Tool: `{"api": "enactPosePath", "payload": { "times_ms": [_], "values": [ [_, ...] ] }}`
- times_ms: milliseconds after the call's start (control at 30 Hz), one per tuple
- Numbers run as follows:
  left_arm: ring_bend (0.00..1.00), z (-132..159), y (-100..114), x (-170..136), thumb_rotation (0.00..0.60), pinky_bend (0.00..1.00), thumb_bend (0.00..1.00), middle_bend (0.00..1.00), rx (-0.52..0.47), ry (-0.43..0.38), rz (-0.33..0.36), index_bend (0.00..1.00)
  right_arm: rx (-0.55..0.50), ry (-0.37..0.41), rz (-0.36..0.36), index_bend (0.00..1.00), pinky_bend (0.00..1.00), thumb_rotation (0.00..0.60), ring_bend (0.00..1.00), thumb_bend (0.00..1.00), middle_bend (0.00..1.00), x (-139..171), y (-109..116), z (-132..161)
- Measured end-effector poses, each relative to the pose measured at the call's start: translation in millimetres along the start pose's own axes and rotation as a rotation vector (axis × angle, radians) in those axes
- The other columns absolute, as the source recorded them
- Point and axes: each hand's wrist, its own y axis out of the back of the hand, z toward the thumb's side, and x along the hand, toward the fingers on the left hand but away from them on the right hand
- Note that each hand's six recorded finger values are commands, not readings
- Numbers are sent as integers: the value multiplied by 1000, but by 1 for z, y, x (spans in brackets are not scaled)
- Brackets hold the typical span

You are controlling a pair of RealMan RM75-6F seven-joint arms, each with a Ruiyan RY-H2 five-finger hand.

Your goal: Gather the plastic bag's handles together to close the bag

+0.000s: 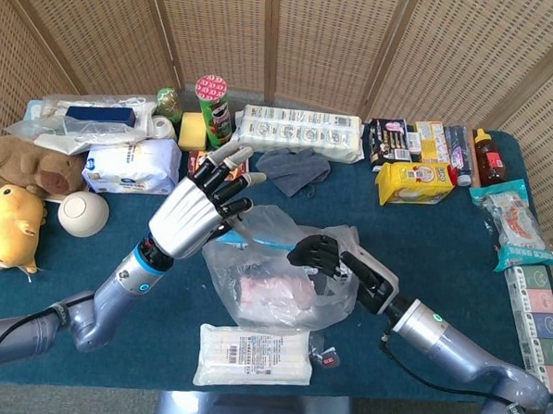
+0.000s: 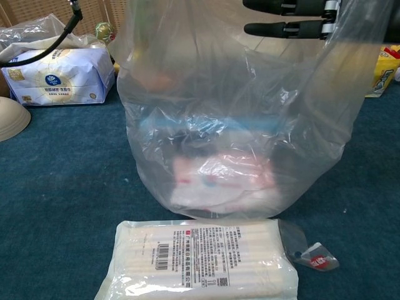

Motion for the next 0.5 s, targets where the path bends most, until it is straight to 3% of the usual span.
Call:
{"api": "enactPosePath", "payload": {
  "times_ms": [267, 500],
  "values": [
    [80, 6, 1, 9, 600, 90, 253, 316, -3, -17, -7, 621, 39, -29, 22, 178, 104, 208, 157, 127, 222, -4, -6, -3],
    [80, 10, 0, 15, 600, 90, 235, 316, -37, -17, -7, 621, 49, -41, 13, 164, 87, 203, 138, 127, 211, -7, -6, -5]
  ]
}}
